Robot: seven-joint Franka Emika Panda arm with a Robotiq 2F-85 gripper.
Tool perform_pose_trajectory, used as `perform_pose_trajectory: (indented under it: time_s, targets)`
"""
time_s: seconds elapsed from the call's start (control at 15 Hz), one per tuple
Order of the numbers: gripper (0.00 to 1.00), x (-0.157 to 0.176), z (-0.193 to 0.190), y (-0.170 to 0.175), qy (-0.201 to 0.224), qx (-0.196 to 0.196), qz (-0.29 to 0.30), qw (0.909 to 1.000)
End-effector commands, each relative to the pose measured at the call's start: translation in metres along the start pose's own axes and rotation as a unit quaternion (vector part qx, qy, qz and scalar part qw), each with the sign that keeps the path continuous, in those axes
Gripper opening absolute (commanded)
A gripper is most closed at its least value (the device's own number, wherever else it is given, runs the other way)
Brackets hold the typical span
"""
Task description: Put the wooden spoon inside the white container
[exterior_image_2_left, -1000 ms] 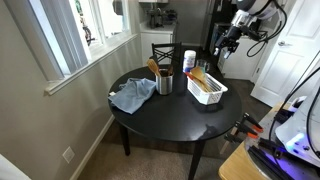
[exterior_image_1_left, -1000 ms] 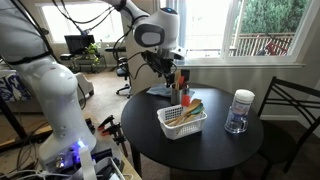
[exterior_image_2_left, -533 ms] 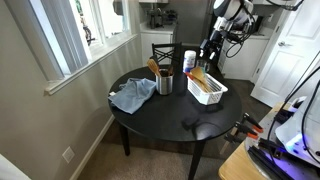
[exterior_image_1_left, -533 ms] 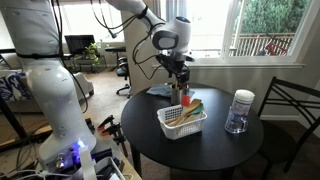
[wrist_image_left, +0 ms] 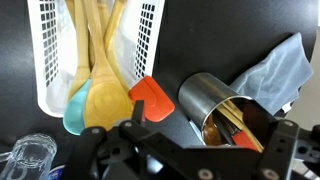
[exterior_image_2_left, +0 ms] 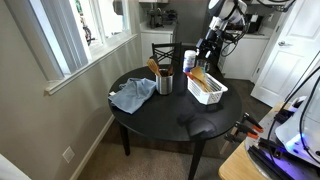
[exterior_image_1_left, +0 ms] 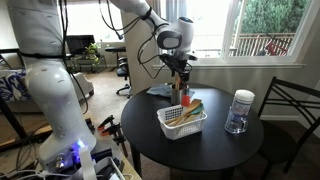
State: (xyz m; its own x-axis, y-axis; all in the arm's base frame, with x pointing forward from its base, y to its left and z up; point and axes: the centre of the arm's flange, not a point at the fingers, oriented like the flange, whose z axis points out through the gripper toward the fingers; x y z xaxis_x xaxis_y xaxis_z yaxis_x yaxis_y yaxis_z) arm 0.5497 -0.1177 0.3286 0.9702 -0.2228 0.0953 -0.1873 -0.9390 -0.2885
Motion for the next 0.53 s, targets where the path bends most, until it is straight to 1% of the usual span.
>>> perform_pose_trajectory:
  time_s: [0.0, 0.2, 0.27, 0.33, 0.47]
  targets:
    - [1.00, 0.000, 0.000, 0.000, 0.000, 0.000, 0.000, 1.0000]
    - [1.00, 0.000, 0.000, 0.000, 0.000, 0.000, 0.000, 1.0000]
    - [1.00, 0.007, 0.003, 0.005, 0.008, 0.006, -0.018, 0.9998]
    - [1.00, 0.013, 0.003, 0.010, 0.007, 0.011, -0.026, 0.9996]
    - [1.00, 0.031, 0.006, 0.023, 0.009, 0.005, -0.031, 0.9995]
